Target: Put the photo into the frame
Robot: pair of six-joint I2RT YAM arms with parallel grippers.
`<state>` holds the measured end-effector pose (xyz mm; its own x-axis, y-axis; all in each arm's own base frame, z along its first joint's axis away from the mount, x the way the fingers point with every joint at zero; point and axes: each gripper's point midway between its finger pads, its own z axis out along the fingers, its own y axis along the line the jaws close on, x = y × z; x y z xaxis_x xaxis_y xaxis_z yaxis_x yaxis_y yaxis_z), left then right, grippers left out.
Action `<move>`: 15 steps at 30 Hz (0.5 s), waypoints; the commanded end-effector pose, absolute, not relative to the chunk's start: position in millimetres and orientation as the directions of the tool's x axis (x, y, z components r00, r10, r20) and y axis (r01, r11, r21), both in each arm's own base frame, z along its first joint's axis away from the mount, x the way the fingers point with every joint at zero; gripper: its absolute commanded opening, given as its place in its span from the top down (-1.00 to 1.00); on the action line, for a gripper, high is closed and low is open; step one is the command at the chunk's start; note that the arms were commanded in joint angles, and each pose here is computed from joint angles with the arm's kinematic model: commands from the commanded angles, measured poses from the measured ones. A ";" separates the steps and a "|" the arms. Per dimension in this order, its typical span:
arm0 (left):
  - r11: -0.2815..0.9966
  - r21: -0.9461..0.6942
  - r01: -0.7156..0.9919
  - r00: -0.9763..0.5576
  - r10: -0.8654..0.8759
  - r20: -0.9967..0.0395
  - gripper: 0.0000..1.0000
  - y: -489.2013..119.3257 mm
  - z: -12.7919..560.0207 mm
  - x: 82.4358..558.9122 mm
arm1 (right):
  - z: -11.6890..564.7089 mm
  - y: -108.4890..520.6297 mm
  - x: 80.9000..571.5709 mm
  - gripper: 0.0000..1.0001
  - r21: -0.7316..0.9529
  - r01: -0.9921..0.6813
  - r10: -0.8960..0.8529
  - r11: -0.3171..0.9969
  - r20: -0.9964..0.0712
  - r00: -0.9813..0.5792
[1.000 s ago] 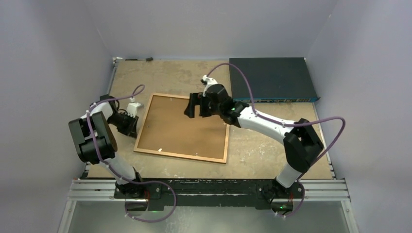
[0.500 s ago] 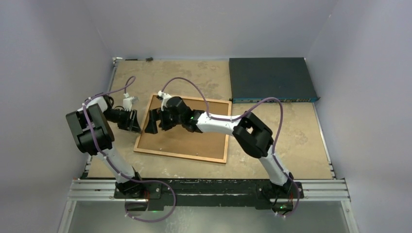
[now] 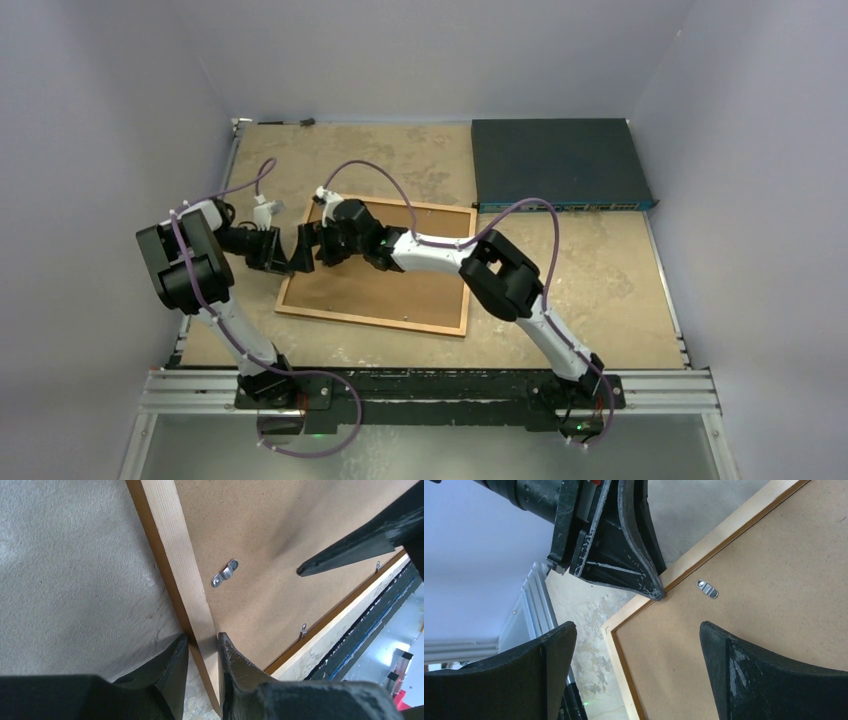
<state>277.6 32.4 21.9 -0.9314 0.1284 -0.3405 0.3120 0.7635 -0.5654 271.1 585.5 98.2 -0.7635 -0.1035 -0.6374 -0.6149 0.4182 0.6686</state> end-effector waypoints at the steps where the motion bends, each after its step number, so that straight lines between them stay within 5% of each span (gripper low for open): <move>1: 0.762 -0.553 0.339 -0.920 0.147 -0.362 0.86 33.2 11.2 278.9 | 121.2 603.4 268.6 -0.90 0.702 -0.625 -0.073 0.341 -0.643 -0.762; 5: 0.749 -0.565 0.346 -0.917 0.143 -0.372 0.89 33.1 19.8 280.0 | 112.2 609.0 266.4 -0.89 0.718 -0.611 -0.081 0.333 -0.624 -0.777; 15: 0.698 -0.617 0.364 -0.899 0.089 -0.429 0.48 37.5 51.4 291.1 | 105.1 611.2 265.8 -0.88 0.733 -0.595 -0.079 0.331 -0.606 -0.791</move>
<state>278.5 37.0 28.4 -0.9260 0.1311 -0.3540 0.3279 0.7441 -0.5820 269.4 598.4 70.1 -0.8058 -0.1064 -0.5825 -0.5693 0.4098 0.7127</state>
